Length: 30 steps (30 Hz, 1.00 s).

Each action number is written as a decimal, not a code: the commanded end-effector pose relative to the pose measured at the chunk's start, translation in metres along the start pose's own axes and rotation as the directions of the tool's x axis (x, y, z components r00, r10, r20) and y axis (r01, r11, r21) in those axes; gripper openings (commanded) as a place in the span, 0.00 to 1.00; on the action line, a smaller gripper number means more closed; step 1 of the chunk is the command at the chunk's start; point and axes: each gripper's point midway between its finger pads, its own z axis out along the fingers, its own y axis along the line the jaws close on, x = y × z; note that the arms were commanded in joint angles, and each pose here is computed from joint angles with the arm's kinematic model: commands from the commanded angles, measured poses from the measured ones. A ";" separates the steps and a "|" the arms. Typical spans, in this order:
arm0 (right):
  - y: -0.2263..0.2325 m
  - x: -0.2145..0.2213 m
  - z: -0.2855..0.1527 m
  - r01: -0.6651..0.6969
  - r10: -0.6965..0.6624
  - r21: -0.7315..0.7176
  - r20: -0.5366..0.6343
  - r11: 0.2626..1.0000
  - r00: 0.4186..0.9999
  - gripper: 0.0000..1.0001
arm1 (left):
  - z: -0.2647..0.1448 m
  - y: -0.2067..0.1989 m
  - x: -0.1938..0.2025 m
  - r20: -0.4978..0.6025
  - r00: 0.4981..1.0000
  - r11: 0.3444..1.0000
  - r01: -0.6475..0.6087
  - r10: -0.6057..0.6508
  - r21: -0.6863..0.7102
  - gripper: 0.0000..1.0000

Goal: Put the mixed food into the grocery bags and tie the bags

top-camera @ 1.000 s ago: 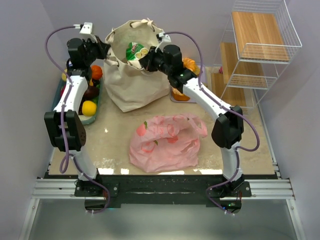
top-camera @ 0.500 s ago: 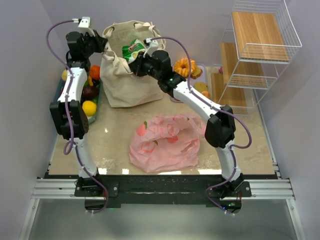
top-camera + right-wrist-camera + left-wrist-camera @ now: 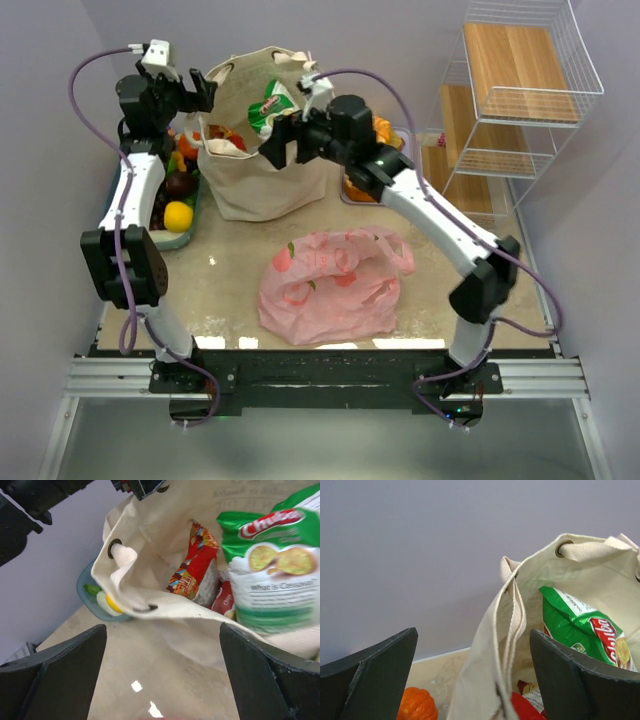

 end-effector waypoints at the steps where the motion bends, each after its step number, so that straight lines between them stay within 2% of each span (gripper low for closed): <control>1: 0.012 -0.055 -0.082 0.095 -0.100 0.052 0.119 0.994 0.988 0.99 | -0.042 0.001 -0.068 0.156 0.981 0.988 -0.095 0.113 -0.119 1.00; 5: -0.008 -0.025 -0.114 0.095 -0.107 0.153 0.069 0.984 0.992 0.99 | -0.074 0.001 -0.082 0.181 0.974 0.975 -0.102 0.138 -0.195 1.00; 7: -0.017 0.004 -0.124 0.079 -0.083 0.182 0.016 0.980 0.996 0.99 | -0.081 -0.001 -0.071 0.146 0.982 0.973 -0.083 0.116 -0.217 1.00; 9: -0.016 0.009 -0.147 0.043 -0.049 0.199 0.029 0.979 0.998 0.97 | -0.093 -0.011 -0.077 0.151 0.980 0.968 -0.091 0.129 -0.234 1.00; 10: -0.020 0.033 -0.151 0.032 -0.029 0.203 -0.014 0.979 0.999 0.96 | -0.093 -0.024 -0.075 0.131 0.982 0.965 -0.100 0.134 -0.241 1.00; 12: -0.015 0.036 -0.173 -0.004 0.002 0.196 0.010 0.981 1.000 0.94 | -0.102 -0.045 -0.087 0.128 0.975 0.958 -0.149 0.184 -0.245 1.00; 13: -0.019 0.055 -0.177 -0.017 0.022 0.209 -0.024 0.978 0.999 0.93 | -0.101 -0.068 -0.082 0.103 0.976 0.964 -0.165 0.189 -0.207 1.00; 14: -0.016 0.053 -0.190 -0.045 0.046 0.205 -0.002 0.978 0.999 0.93 | -0.108 -0.085 -0.089 0.113 0.975 0.969 -0.170 0.191 -0.177 0.98; 15: -0.013 0.062 -0.194 -0.060 0.065 0.195 -0.021 0.979 0.998 0.92 | -0.112 -0.095 -0.083 0.098 0.978 0.971 -0.166 0.185 -0.172 0.98; 17: -0.014 0.086 -0.201 -0.078 0.091 0.187 -0.062 0.979 0.994 0.92 | -0.124 -0.142 -0.079 0.104 0.983 0.986 -0.145 0.153 -0.082 0.95; 18: -0.015 0.090 -0.210 -0.079 0.093 0.199 -0.065 0.977 0.994 0.93 | -0.127 -0.159 -0.057 0.065 0.987 0.989 -0.143 0.146 -0.045 0.95; 19: -0.021 0.105 -0.213 -0.071 0.095 0.218 -0.099 0.973 0.991 0.95 | -0.133 -0.198 -0.046 0.055 0.988 0.989 -0.144 0.143 0.021 0.94; 20: -0.030 0.111 -0.218 -0.051 0.082 0.263 -0.110 0.963 0.991 0.96 | -0.142 -0.216 -0.038 0.045 0.989 0.988 -0.144 0.142 0.049 0.93; 21: -0.037 0.120 -0.227 -0.035 0.083 0.306 -0.143 0.951 0.986 0.97 | -0.148 -0.233 -0.012 -0.006 0.989 0.986 -0.146 0.147 0.079 0.93; 22: -0.052 0.124 -0.233 -0.018 0.080 0.381 -0.147 0.924 0.986 0.97 | -0.159 -0.266 0.005 -0.039 0.989 0.981 -0.135 0.142 0.138 0.93; 25: -0.066 0.132 -0.247 0.015 0.075 0.460 -0.177 0.888 0.981 0.97 | -0.184 -0.312 0.055 -0.133 0.980 0.961 -0.113 0.150 0.252 0.93; 28: -0.070 0.136 -0.251 0.021 0.078 0.480 -0.184 0.877 0.980 0.96 | -0.205 -0.321 0.100 -0.265 0.958 0.960 -0.032 0.109 0.279 0.93; 30: -0.073 0.139 -0.252 0.033 0.071 0.489 -0.192 0.872 0.979 0.95 | -0.217 -0.313 0.125 -0.324 0.940 0.967 -0.017 0.103 0.256 0.93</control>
